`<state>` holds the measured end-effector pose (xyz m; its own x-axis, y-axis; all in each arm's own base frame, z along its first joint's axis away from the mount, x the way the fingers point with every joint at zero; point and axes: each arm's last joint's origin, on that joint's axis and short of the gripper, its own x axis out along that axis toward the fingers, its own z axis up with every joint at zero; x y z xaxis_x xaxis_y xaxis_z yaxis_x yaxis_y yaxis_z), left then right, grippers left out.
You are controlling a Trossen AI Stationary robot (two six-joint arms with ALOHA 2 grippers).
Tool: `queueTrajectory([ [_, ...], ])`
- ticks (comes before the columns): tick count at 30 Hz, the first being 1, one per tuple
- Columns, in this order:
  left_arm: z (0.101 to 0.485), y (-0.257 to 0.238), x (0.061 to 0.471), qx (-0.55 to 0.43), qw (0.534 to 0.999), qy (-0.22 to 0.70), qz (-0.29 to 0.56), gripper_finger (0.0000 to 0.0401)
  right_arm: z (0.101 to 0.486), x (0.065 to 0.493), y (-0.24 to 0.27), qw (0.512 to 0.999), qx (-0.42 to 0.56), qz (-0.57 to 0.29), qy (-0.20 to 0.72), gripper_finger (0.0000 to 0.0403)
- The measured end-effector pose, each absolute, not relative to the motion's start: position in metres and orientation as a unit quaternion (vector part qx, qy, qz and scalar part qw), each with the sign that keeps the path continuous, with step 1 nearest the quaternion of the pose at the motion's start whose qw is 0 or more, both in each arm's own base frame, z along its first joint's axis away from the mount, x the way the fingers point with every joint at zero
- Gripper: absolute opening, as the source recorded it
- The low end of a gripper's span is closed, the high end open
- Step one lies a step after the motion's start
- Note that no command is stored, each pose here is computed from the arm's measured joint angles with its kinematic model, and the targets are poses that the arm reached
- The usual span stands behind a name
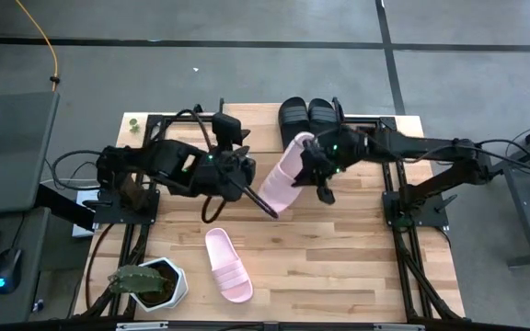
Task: Pick and place slides into the shelf
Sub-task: Put the right pink slide on the shelf
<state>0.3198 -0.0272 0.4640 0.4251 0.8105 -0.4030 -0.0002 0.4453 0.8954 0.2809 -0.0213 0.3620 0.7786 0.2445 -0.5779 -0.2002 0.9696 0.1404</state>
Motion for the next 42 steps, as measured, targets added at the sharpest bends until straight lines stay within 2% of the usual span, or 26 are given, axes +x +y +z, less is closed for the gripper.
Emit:
queueTrajectory([
  [9, 0.459, -0.028, 0.324, 0.463, 0.701, 0.467, 0.276, 0.0200, 0.426, 0.259, -0.043, 0.957, 0.023, 0.081, 0.277, 0.0000],
  [14, 0.460, -0.028, 0.324, 0.474, 0.694, 0.471, 0.269, 0.0200, 0.446, 0.248, -0.055, 0.963, 0.023, 0.054, 0.264, 0.0000],
  [24, 0.462, -0.028, 0.326, 0.508, 0.675, 0.474, 0.249, 0.0200, 0.464, 0.230, -0.085, 0.969, 0.032, 0.001, 0.244, 0.0000],
  [34, 0.458, -0.030, 0.339, 0.553, 0.632, 0.482, 0.251, 0.0200, 0.484, 0.218, -0.099, 0.980, 0.058, 0.020, 0.189, 0.0000],
  [42, 0.456, -0.031, 0.351, 0.569, 0.623, 0.474, 0.252, 0.0200, 0.489, 0.218, -0.098, 0.983, 0.063, 0.031, 0.170, 0.0000],
])
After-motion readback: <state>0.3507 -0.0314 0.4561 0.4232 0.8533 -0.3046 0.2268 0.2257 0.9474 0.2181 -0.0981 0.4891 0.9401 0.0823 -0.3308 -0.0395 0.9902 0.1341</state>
